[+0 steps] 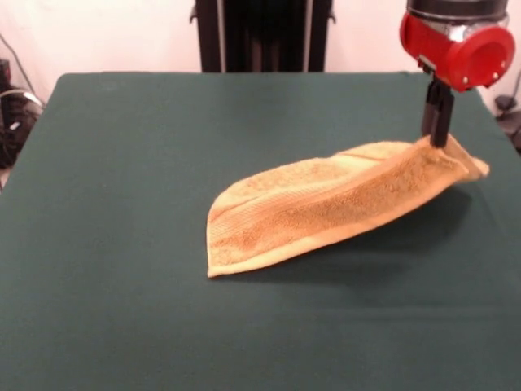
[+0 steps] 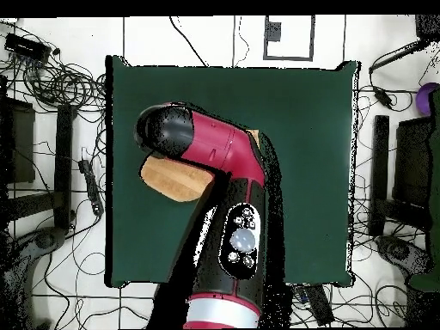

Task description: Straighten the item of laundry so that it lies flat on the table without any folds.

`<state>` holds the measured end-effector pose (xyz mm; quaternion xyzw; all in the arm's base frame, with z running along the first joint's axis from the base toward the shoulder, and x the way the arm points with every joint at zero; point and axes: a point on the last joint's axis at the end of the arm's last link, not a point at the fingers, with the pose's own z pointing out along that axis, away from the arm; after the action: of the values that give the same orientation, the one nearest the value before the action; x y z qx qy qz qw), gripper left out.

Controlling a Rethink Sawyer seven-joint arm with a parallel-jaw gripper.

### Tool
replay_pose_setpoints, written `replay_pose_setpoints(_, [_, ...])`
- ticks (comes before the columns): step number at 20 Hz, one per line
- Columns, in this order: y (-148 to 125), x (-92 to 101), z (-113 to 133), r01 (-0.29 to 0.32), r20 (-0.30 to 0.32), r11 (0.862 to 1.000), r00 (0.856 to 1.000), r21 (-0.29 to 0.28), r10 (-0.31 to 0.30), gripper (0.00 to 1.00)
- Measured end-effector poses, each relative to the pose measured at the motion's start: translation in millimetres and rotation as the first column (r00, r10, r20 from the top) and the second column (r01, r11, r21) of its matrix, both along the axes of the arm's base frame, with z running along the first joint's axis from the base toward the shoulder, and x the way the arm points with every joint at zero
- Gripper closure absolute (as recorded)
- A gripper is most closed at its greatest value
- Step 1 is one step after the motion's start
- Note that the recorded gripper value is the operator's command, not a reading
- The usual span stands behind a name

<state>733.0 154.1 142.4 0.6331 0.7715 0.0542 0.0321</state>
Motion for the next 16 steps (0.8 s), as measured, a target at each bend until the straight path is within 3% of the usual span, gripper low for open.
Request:
replay_pose_setpoints(7, [0,32.4,-13,-0.022,0.026,1.000,0.999,-0.021,0.022,1.00])
replay_pose_setpoints(16, [4,50.4,-35,-0.045,-0.011,0.999,0.999,-0.024,0.045,1.00])
